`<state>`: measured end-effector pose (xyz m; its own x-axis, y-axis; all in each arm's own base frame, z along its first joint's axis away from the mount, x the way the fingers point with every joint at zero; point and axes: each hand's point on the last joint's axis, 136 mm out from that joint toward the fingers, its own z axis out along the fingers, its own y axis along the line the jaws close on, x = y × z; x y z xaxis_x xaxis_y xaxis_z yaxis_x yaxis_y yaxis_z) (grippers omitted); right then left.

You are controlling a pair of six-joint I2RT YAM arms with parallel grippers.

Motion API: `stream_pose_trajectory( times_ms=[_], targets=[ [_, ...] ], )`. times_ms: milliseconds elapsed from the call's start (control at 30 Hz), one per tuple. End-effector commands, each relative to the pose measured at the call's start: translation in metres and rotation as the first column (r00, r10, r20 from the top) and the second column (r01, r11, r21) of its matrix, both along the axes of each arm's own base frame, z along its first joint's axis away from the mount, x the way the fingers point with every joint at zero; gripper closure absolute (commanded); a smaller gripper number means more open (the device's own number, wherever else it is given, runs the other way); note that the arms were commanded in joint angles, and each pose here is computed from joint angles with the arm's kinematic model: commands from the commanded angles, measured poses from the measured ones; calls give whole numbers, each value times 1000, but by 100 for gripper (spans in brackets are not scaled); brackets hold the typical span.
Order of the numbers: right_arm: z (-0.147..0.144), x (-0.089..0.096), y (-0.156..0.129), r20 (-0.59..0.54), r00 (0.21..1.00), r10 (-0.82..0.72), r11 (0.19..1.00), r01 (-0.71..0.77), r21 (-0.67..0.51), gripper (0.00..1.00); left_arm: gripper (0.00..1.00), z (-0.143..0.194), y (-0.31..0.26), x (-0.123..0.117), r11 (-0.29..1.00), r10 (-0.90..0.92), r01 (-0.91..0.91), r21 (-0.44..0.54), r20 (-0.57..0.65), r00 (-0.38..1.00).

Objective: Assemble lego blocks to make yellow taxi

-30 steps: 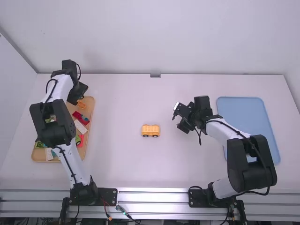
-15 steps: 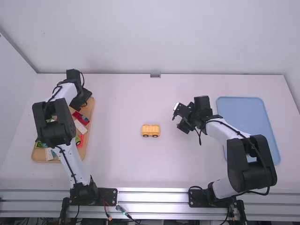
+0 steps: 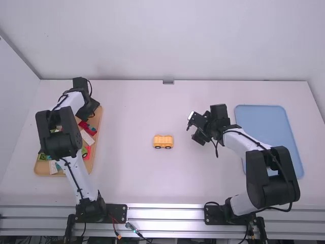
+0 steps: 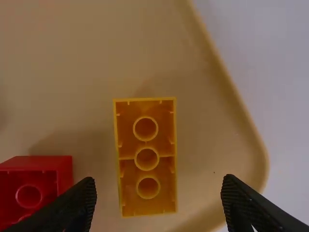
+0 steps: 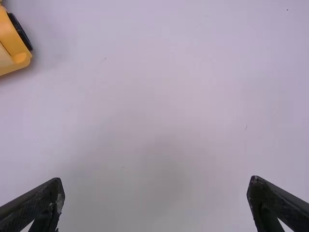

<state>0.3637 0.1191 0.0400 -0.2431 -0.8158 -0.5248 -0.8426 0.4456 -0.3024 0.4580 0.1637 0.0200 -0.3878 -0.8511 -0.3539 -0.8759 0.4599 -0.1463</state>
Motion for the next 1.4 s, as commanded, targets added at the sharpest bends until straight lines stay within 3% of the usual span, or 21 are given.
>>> stream_pose_trajectory(
  times_ms=[0,300,733,1367],
  targets=[
    [2,-2,1,-1,1000,3,1000,-3,9,1,31,-13,6,-9,1000,8,-7,23,-47,999],
    [1,-3,1,-7,1000,4,1000,-4,8,1,36,-26,4,-11,1000,-13,15,23,-79,997],
    [1,-3,1,-9,1000,3,1000,-3,7,1,62,-34,4,-13,999,-22,25,22,-101,995],
    [1,-3,1,-6,1000,2,1000,-2,6,1,76,-34,5,-10,999,-24,26,22,-87,996]
  ],
)
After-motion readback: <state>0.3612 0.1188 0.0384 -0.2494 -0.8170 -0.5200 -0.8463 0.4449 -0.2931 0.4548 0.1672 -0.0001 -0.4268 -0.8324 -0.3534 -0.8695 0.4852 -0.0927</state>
